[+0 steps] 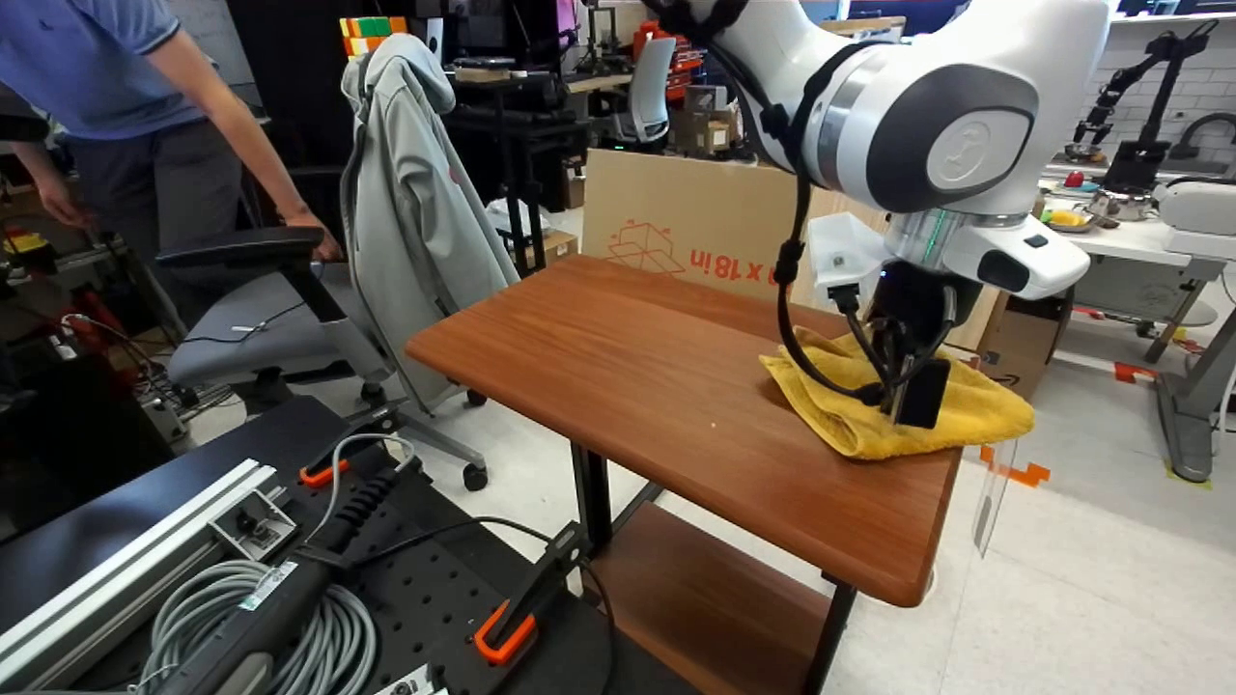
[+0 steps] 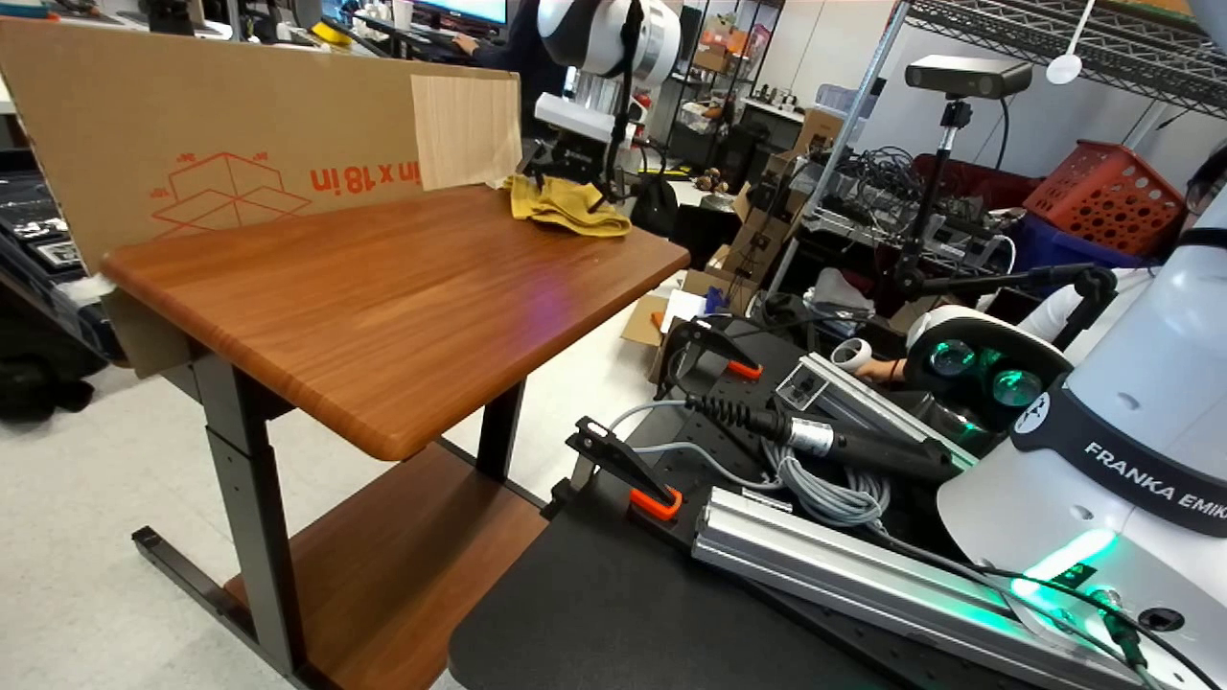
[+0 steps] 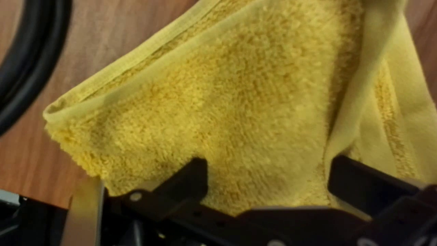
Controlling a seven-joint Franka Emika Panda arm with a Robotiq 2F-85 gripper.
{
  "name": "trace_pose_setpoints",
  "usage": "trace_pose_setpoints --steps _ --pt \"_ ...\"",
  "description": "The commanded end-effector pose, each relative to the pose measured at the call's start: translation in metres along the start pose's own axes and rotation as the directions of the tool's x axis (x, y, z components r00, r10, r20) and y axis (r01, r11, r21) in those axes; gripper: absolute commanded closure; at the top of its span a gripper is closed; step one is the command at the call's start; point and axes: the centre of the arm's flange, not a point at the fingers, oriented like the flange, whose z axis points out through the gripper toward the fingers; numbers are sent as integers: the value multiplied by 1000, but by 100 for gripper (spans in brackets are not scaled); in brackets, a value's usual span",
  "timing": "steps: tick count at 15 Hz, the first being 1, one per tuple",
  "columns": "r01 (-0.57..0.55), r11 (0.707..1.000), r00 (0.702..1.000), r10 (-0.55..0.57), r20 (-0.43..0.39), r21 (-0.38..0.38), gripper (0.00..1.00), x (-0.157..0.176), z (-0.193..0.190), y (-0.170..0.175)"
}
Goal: Wipe the table with the yellow towel
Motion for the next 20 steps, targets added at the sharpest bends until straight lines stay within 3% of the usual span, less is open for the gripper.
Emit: trace_pose_setpoints --steps 1,6,9,11,16,18,20 --pt "-80 997 996 80 27 -1 0 31 34 -36" --pt "20 998 1000 -21 20 65 0 -18 13 -76" --pt "123 987 990 -130 62 101 0 -74 8 -99" --pt "218 969 967 -230 107 117 0 -125 14 -111" --pt "454 876 853 -480 205 164 0 -248 21 -123" --pt "539 817 783 -576 234 207 0 -290 19 -120" --pt "610 750 721 -659 213 254 0 -322 12 -112"
